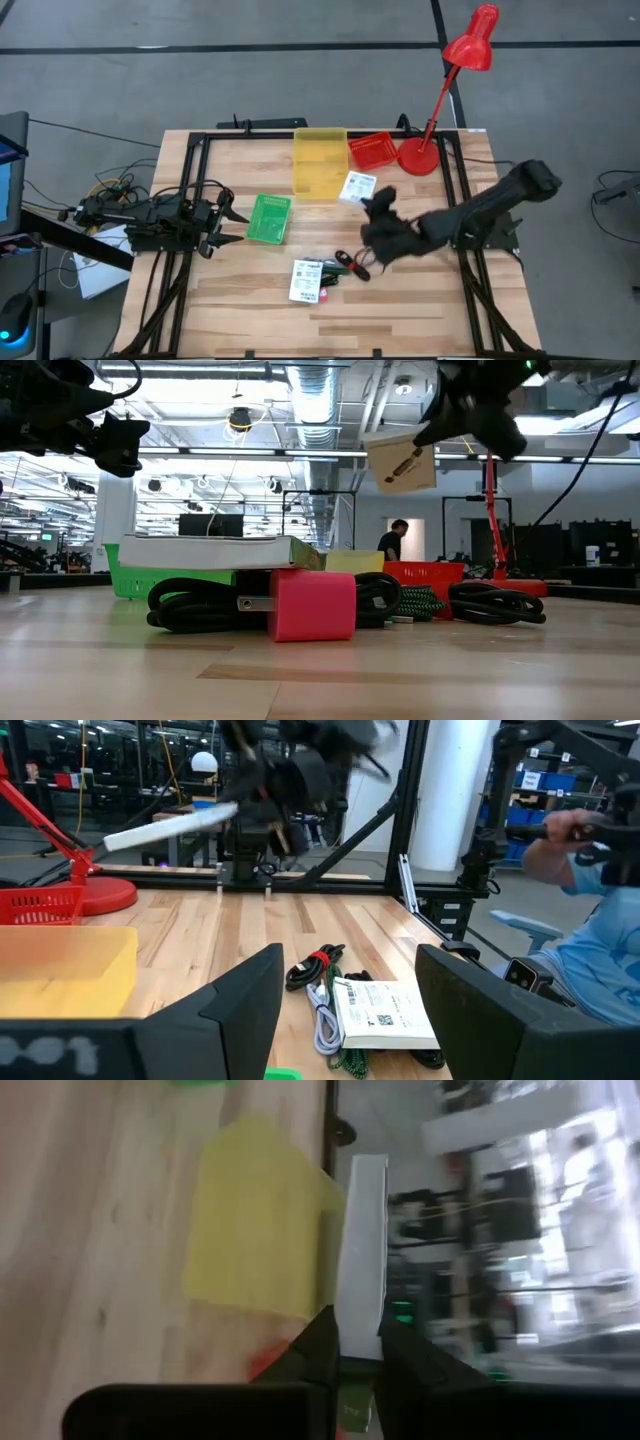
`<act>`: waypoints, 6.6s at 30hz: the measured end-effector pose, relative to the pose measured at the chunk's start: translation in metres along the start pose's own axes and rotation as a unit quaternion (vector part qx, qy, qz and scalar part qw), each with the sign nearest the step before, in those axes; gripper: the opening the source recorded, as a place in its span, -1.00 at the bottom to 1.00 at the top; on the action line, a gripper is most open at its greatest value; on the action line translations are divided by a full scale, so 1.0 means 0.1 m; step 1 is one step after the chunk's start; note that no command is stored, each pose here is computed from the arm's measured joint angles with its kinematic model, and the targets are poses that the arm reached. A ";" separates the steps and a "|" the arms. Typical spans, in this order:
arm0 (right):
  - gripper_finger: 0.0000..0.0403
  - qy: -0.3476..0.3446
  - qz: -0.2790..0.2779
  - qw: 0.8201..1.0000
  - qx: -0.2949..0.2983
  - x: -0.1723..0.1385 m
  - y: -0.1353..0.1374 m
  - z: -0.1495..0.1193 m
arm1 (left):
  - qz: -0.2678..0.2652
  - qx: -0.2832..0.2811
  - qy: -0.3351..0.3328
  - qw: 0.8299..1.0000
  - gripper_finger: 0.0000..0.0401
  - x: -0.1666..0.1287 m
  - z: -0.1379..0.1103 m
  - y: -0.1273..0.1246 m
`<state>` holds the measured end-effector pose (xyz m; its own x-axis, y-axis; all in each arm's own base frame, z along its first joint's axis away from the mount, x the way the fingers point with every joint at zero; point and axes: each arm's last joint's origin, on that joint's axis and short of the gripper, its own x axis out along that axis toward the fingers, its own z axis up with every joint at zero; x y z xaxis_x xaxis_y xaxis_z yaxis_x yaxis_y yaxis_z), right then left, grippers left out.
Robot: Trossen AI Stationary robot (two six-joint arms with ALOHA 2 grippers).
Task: Pick and place items into bin
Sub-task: Put the right white card reader box into the red bin, then put the white card reader box into the red bin
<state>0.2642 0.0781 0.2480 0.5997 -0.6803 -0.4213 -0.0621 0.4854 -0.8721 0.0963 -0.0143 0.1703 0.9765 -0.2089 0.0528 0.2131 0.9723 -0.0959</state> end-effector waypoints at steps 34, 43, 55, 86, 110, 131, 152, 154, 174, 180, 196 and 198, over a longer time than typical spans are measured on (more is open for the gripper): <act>-0.84 0.050 0.102 0.798 0.592 1.42 -1.34 -1.49 | 0.000 0.000 0.000 1.000 0.11 0.00 0.00 0.00; -0.86 0.083 0.113 0.786 0.603 1.68 -1.17 -1.46 | 0.000 0.000 0.000 1.000 0.11 0.00 0.00 0.00; -0.86 0.103 0.087 0.803 0.580 1.60 -1.15 -1.41 | 0.000 0.000 0.000 1.000 0.11 0.00 0.00 0.00; -0.67 0.133 0.095 0.812 0.560 1.59 -1.09 -1.44 | 0.000 0.000 0.000 1.000 0.11 0.00 0.00 0.00; 0.00 0.098 0.056 0.863 0.493 1.26 -1.21 -1.28 | 0.000 0.000 0.000 1.000 0.11 0.00 0.00 0.00; -0.26 -0.072 0.274 0.907 0.311 -0.35 -1.03 -1.15 | 0.000 0.000 0.000 1.000 0.11 0.00 0.00 0.00; -0.39 -0.282 0.293 0.858 0.315 -0.27 -0.17 -0.86 | 0.000 0.000 0.000 1.000 0.11 0.00 0.00 0.00; -0.39 -0.286 0.283 0.865 0.301 -0.25 -0.17 -0.87 | 0.000 0.000 0.000 1.000 0.11 0.00 0.00 0.00; -0.39 -0.265 0.282 0.860 0.332 -0.20 -0.20 -0.90 | 0.099 -0.004 -0.011 0.995 0.11 -0.01 0.01 0.06; -0.39 -0.248 0.295 0.849 0.362 -0.15 -0.16 -0.85 | 0.100 0.007 -0.019 0.995 0.11 -0.01 0.02 0.06; -0.40 -0.228 0.315 0.805 0.448 0.19 0.11 -0.49 | 0.104 0.031 -0.034 0.994 0.11 -0.01 0.06 0.06; -0.40 -0.224 0.318 0.796 0.463 0.20 0.12 -0.47 | 0.122 0.030 -0.040 0.991 0.11 -0.01 0.07 0.06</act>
<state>0.2383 0.0445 0.2168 0.9194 0.0296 -0.3921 0.0226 0.9915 0.1279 0.0964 -0.0071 0.1763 0.9926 0.0395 0.1149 -0.0331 0.9978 -0.0566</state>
